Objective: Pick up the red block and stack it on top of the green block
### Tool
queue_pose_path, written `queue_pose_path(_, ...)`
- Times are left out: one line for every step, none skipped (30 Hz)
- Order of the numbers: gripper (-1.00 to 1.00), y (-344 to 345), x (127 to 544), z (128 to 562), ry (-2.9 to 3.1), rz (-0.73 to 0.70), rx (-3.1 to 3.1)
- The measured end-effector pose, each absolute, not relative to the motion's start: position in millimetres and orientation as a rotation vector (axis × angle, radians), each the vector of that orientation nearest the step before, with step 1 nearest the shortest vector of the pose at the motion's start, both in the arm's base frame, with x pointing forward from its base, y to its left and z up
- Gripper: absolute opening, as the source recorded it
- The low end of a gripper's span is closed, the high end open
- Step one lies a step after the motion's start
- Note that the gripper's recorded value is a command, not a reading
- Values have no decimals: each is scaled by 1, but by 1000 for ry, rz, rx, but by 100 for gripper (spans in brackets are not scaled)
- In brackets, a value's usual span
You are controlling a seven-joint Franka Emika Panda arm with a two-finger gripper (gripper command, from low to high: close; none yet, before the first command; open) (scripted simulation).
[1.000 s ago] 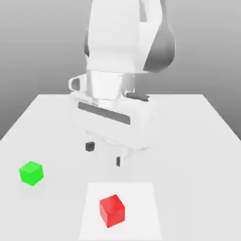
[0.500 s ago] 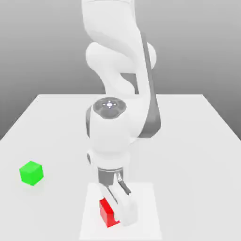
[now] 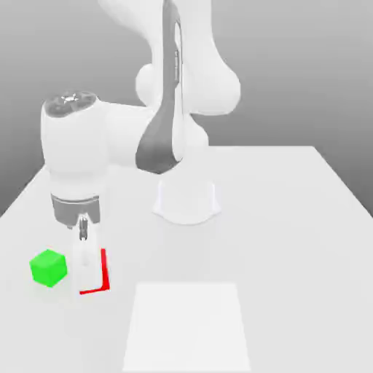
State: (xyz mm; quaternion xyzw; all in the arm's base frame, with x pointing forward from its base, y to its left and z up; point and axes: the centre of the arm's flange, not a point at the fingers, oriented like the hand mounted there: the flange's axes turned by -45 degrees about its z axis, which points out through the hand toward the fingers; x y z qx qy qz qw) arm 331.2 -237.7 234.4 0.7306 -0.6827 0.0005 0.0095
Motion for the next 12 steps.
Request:
queue_pose_path(-100, -257, 312, 238, -2184, 1, 2236)
queue_pose_path(-100, -272, 293, 241, -2230, 1, 2198)
queue_pose_path(-100, -284, 277, 243, -2267, 1, 2167)
queue_pose_path(-100, -288, 270, 238, -2280, 2, 2158)
queue_pose_path(-100, -290, 269, 230, -2282, 1, 2157)
queue_pose_path(-100, -290, 268, 221, -2283, 2, 2158)
queue_pose_path(-100, -291, 267, 211, -2283, 2, 2157)
queue_pose_path(-100, -290, 268, 201, -2280, 2, 2161)
queue_pose_path(-100, -289, 268, 190, -2280, 2, 2162)
queue_pose_path(100, -289, 267, 184, -2279, 2, 2162)
queue_pose_path(100, -289, 267, 184, -2279, 2, 2162)
queue_pose_path(100, -289, 267, 184, -2279, 2, 2162)
